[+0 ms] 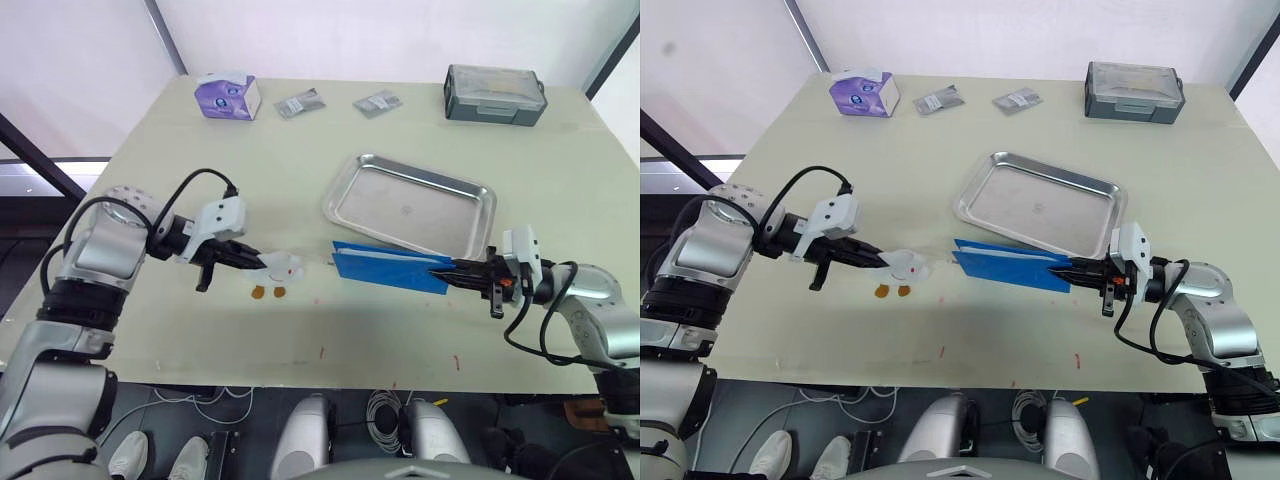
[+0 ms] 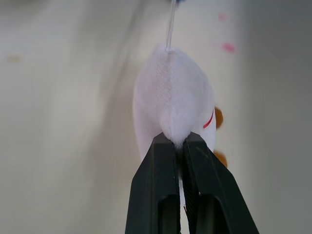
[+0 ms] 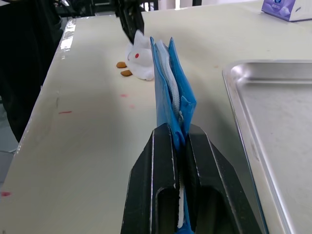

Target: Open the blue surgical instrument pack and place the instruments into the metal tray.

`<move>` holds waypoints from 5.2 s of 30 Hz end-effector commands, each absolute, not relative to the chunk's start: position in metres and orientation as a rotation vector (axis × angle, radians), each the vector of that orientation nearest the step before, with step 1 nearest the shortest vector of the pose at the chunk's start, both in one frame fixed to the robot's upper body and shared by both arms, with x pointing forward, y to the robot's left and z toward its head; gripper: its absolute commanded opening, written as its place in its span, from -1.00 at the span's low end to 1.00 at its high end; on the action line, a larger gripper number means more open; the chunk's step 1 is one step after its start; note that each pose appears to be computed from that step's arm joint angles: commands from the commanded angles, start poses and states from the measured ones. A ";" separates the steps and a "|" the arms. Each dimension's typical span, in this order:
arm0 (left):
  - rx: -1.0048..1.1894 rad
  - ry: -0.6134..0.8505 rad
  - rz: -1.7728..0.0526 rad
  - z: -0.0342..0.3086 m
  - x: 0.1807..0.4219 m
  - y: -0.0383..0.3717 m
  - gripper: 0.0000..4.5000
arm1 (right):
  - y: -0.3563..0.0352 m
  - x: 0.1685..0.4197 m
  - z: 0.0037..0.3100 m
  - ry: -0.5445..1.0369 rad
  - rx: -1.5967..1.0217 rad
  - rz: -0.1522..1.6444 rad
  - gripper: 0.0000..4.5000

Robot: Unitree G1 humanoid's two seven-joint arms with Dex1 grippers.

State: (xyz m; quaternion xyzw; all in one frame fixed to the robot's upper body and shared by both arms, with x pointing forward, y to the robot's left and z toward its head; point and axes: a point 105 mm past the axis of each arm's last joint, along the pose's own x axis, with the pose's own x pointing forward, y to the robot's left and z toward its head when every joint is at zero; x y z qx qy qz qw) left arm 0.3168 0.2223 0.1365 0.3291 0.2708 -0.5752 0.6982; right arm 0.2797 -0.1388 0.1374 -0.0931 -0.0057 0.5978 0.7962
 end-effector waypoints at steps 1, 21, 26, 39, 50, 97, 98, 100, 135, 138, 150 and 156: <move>0.756 0.613 -1.238 0.138 0.320 0.229 -0.99 | -0.135 0.279 0.150 -0.070 -0.234 1.289 -1.00; 0.742 0.680 -1.226 0.146 0.313 0.256 0.98 | -0.126 0.279 0.151 -0.100 -0.182 1.297 -1.00; 0.666 0.582 -1.249 0.169 0.313 0.250 0.98 | -0.127 0.278 0.148 -0.093 -0.194 1.303 -1.00; 0.450 0.211 -1.313 0.210 0.339 0.188 0.98 | -0.127 0.276 0.144 -0.092 -0.193 1.308 -1.00; 0.447 0.198 -1.373 0.168 0.347 0.152 0.98 | -0.125 0.276 0.143 -0.093 -0.189 1.317 -1.00; 0.308 0.160 -1.537 0.143 0.333 0.118 -1.00 | -0.160 0.263 0.126 0.064 -0.225 1.251 0.42; 0.308 0.159 -1.538 0.143 0.333 0.117 -1.00 | -0.162 0.261 0.126 0.067 -0.224 1.249 0.72; 0.308 0.157 -1.539 0.143 0.333 0.116 -1.00 | -0.167 0.258 0.128 0.065 -0.229 1.240 0.97; 0.325 0.171 -1.623 0.136 0.332 0.101 -1.00 | -0.131 0.255 0.106 0.202 -0.129 1.313 -0.97; 0.320 0.171 -1.614 0.136 0.334 0.100 -1.00 | -0.128 0.249 0.100 0.229 -0.109 1.326 -0.97; 0.307 0.210 -1.655 0.134 0.329 0.099 -1.00 | -0.124 0.232 0.085 0.319 -0.095 1.359 -0.97; 0.247 0.289 -1.718 0.146 0.308 0.107 -1.00 | -0.124 0.224 0.084 0.359 -0.093 1.390 -0.97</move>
